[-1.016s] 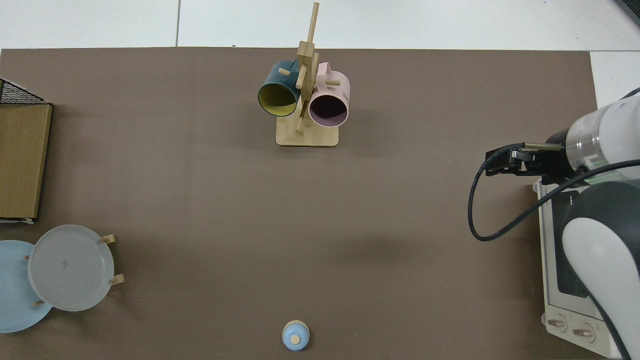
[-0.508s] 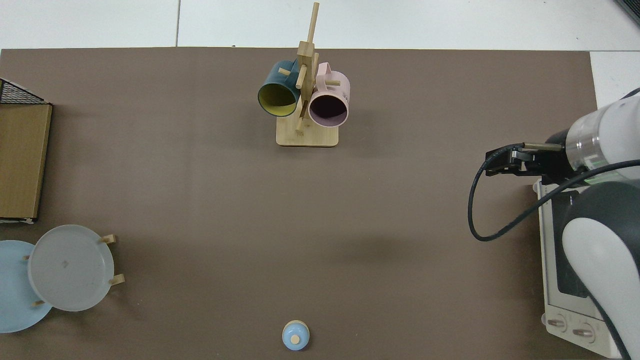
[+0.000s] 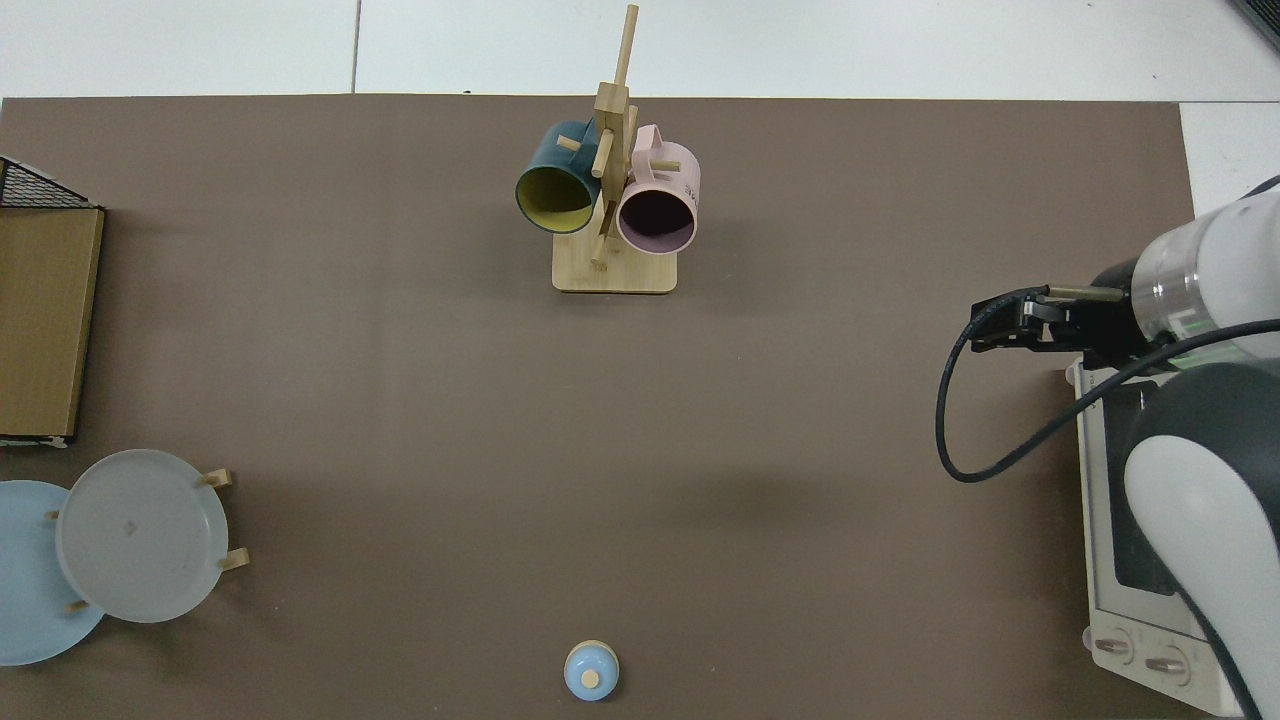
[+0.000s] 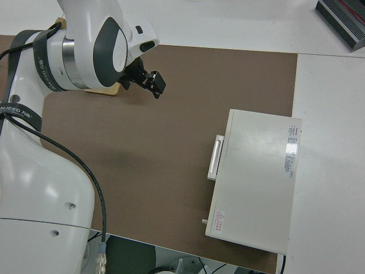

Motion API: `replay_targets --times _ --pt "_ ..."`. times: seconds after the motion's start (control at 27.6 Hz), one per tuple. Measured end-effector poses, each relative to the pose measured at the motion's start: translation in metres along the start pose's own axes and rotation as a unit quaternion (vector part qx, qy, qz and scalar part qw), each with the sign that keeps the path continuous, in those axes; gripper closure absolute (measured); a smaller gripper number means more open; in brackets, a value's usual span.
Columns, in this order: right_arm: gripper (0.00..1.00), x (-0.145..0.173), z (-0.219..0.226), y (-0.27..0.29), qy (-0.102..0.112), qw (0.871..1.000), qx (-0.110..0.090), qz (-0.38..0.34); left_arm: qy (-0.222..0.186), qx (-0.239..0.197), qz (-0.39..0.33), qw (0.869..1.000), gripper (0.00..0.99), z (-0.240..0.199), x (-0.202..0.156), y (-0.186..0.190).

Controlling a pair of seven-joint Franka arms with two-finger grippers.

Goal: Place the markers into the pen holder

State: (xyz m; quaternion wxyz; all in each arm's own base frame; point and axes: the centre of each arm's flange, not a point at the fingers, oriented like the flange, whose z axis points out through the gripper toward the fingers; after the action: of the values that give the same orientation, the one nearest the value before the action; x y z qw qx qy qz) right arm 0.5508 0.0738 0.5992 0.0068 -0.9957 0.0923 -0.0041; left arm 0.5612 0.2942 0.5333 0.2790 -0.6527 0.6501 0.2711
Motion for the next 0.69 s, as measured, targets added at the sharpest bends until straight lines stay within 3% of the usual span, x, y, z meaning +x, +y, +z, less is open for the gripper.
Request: replay_targets --times 0.69 --pt "0.00 0.000 0.000 0.000 0.000 1.000 0.000 0.000 0.021 -0.015 0.020 0.999 0.833 0.019 0.030 -0.001"
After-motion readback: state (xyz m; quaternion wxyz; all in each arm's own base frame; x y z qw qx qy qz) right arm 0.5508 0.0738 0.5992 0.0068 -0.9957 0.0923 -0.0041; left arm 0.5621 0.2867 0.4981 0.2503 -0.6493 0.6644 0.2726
